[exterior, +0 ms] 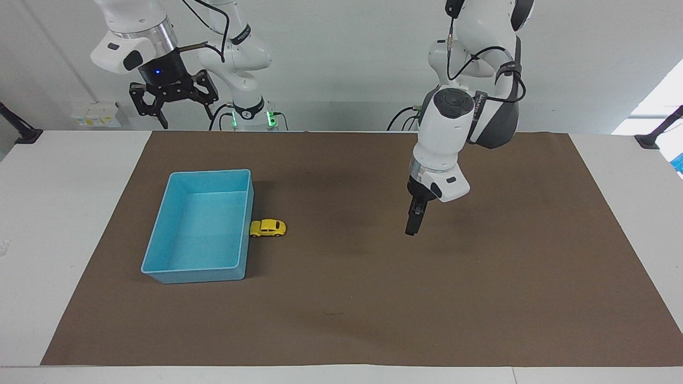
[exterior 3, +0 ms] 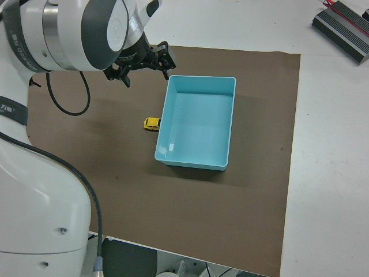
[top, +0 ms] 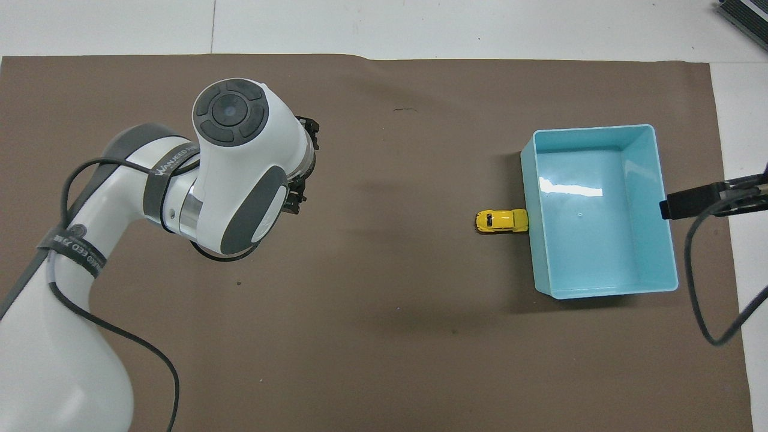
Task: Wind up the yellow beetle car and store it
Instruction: 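Withdraw the left gripper while the right gripper moves over the box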
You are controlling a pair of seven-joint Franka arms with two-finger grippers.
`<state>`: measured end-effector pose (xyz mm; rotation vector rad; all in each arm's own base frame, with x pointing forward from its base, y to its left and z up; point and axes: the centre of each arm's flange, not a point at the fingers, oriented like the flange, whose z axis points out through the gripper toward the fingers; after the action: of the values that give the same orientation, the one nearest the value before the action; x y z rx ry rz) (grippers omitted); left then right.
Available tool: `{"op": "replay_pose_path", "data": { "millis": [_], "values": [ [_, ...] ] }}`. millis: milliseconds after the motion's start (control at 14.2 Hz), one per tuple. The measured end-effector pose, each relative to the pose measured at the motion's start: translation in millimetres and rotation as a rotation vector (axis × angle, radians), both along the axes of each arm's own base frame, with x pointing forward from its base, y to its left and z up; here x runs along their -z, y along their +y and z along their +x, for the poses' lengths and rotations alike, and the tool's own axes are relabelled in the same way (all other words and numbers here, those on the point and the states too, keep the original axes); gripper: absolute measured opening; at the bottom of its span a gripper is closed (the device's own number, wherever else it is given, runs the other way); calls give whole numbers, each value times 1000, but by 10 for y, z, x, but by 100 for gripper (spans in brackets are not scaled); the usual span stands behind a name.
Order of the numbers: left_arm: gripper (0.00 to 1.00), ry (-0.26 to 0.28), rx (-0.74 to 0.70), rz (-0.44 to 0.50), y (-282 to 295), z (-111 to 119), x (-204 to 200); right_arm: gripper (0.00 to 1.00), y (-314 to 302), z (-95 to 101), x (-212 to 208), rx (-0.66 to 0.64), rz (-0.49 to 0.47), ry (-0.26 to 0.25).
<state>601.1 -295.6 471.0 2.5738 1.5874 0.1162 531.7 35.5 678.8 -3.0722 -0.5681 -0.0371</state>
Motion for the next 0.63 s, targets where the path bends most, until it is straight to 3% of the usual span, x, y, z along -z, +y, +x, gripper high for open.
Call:
{"op": "replay_pose_path", "data": {
  "millis": [634],
  "values": [
    [100,23,478,100,747,-125,-157,100,391,-63,-29,-546,-10,-16]
  ]
}}
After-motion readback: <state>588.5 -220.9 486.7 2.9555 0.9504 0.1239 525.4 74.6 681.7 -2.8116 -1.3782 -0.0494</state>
